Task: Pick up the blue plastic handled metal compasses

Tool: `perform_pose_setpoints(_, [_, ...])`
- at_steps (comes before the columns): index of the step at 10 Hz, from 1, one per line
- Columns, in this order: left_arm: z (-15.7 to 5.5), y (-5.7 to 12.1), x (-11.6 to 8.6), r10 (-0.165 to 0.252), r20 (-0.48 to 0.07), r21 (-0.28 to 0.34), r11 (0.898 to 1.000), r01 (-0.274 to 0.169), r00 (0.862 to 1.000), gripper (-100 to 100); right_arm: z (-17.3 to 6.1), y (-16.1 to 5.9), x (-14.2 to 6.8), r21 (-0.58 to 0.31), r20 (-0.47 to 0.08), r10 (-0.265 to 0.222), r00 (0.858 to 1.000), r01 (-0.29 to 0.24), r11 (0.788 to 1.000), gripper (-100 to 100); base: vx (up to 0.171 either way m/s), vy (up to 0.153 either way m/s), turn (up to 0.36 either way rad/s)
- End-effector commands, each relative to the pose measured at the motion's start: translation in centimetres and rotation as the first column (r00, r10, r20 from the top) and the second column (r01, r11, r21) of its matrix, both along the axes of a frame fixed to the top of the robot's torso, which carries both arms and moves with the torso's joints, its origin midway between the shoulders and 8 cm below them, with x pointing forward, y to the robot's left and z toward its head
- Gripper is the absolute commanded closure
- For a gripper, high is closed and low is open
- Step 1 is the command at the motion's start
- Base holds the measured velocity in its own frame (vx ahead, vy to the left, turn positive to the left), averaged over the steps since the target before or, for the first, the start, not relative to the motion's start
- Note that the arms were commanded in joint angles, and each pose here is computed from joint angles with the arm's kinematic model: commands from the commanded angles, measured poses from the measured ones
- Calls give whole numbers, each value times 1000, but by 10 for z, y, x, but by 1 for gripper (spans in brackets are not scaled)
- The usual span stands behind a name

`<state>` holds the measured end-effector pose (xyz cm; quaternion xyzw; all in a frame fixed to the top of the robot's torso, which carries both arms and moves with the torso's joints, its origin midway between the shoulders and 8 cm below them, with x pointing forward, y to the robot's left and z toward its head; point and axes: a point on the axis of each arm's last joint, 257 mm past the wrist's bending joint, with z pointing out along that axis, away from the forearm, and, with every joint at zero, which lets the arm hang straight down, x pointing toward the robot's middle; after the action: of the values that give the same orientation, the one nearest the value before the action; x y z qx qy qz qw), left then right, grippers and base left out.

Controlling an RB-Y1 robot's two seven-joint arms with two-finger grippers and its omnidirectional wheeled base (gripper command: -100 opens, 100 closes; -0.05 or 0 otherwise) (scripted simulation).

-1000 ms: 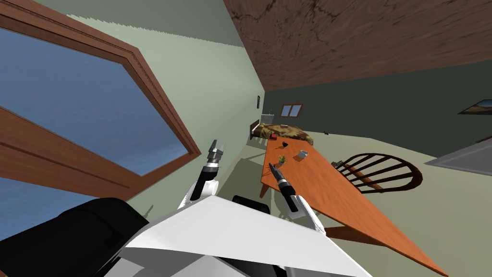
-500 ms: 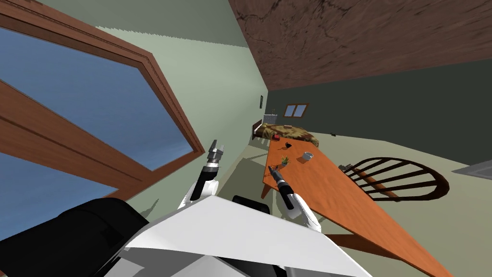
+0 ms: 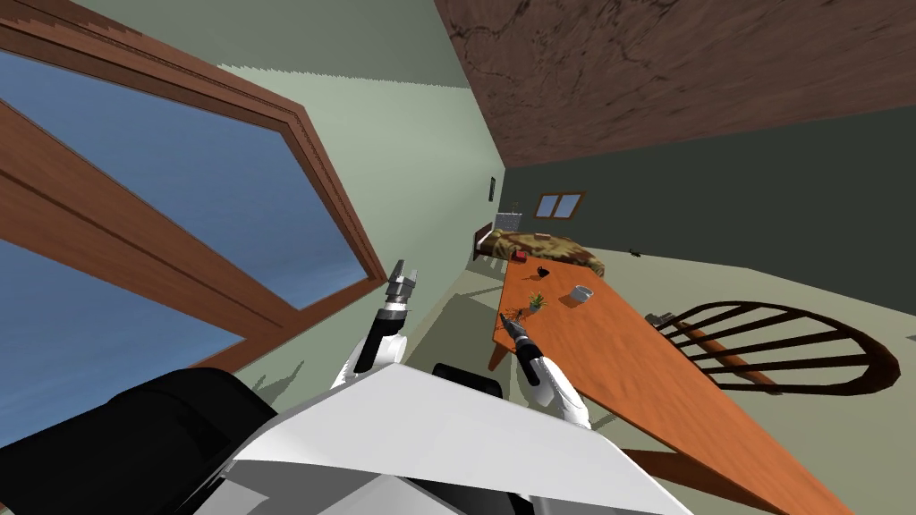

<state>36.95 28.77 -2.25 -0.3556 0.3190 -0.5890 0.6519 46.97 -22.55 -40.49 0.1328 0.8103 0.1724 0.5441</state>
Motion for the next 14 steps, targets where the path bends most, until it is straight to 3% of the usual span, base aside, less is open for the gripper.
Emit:
perform_pose_setpoints(1, [0,0,0,0,0,0,1000,0,1000,0,-15,-10,1,-55,-33,-19,999,17,998,-100,-8,10,110])
perform_pose_setpoints(2, [0,0,0,0,0,0,1000,0,1000,0,-22,-11,-2,-85,-44,-11,999,7,996,-100,-8,8,78])
perform_pose_setpoints(5, [0,0,0,0,0,0,1000,0,1000,0,-43,-31,1,-187,-90,-59,994,41,981,-100,-8,7,101])
perform_pose_setpoints(6, [0,0,0,0,0,0,1000,0,1000,0,-53,-35,-5,-229,-108,-52,993,26,973,-100,-7,5,54])
perform_pose_setpoints(7, [0,0,0,0,0,0,1000,0,1000,0,-55,-44,0,-258,-112,-82,990,50,965,-100,-7,5,100])
perform_pose_setpoints(10, [0,0,0,0,0,0,1000,0,1000,0,-65,-48,-6,-296,-130,-78,988,36,955,-100,-3,1,8])
perform_pose_setpoints(11, [0,0,0,0,0,0,1000,0,1000,0,-73,-61,-6,-339,-145,-112,983,58,939,-100,-3,3,93])
perform_pose_setpoints(14, [0,0,0,0,0,0,1000,0,1000,0,-74,-62,-7,-368,-145,-101,984,41,929,-100,-1,0,21])
